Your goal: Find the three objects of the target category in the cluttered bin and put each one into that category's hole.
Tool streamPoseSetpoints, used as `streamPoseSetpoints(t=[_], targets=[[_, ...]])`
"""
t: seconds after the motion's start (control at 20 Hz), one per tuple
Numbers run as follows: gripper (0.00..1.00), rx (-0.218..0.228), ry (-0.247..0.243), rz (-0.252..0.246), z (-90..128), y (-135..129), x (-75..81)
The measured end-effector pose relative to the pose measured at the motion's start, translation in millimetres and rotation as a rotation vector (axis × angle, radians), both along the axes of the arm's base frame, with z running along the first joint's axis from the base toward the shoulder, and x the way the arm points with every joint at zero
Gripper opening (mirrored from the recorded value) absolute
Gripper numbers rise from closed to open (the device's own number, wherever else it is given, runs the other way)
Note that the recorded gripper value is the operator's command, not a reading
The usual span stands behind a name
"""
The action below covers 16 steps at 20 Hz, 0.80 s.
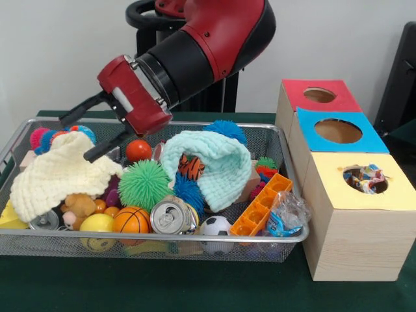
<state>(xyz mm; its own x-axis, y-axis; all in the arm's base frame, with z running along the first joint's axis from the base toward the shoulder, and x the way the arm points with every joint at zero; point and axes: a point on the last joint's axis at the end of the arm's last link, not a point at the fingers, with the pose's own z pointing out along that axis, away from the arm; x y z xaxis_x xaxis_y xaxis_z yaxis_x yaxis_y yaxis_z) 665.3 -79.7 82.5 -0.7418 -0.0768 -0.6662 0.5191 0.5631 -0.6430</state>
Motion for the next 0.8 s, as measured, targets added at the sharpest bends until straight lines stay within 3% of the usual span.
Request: streamPoseSetpoints(t=[0.3,0.8], targets=[[1.0,-0.053,0.079,-0.143,9.1,-10.1,-20.0],[1.0,-0.092,0.141,-0.197,-5.3,-17.5,-35.8]])
